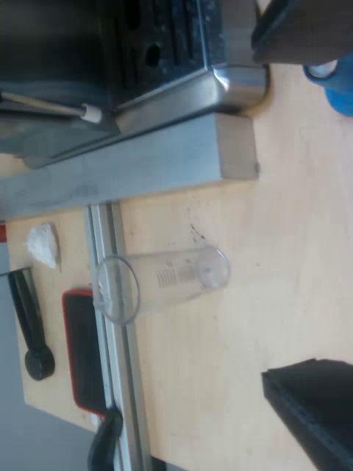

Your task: Grind coffee beans and then tamp

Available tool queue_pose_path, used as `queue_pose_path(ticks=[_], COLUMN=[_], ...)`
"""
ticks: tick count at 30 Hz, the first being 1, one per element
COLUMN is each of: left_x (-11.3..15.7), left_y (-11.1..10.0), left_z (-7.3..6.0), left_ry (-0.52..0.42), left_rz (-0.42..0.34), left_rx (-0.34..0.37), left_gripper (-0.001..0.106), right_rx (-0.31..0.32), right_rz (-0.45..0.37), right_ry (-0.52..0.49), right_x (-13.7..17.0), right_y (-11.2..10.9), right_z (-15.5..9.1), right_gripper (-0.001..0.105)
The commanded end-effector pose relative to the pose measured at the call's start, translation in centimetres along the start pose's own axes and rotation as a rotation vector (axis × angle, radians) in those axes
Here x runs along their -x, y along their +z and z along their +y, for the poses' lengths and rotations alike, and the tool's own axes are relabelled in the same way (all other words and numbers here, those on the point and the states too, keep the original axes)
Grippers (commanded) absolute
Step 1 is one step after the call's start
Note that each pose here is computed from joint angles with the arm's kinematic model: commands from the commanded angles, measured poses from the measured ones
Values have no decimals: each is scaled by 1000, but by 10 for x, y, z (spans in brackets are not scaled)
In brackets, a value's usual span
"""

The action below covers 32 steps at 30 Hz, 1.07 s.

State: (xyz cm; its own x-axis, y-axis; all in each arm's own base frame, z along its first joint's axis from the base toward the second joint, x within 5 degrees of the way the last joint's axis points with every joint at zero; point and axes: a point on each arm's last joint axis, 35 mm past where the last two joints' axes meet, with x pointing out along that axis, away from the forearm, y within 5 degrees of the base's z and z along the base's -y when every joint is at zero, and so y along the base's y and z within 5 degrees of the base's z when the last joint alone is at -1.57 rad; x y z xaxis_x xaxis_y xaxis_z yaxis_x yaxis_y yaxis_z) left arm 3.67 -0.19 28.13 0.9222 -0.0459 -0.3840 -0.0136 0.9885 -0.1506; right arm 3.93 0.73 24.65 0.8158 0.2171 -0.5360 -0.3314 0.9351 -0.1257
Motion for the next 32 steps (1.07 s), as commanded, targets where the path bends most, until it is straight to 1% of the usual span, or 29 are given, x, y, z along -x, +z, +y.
queue_pose_path(ticks=[1, 6, 8, 9, 20, 32], left_x=[-1, -1, -1, -1, 2, 2], left_y=[4, 3, 3, 3, 3, 4], left_z=[-1, -2, -3, -4, -4, -4], left_ry=[-12, -36, -82, -89, -100, -100], left_rz=[-15, -11, -1, 2, 11, 8], left_rx=[3, -9, -32, -37, -50, -50], left_gripper=[83, 83, 83, 83, 83, 83], right_rx=[4, 4, 4, 4, 4, 4], right_rz=[-7, -6, -5, -5, -5, -5], right_ry=[5, 1, -2, -2, -2, -2], right_x=[-2, -1, -1, -1, -1, -1], right_y=[1, 1, 1, 1, 1, 1], right_z=[0, -1, -1, -1, -1, -1], right_gripper=[90, 90, 90, 90, 90, 90])
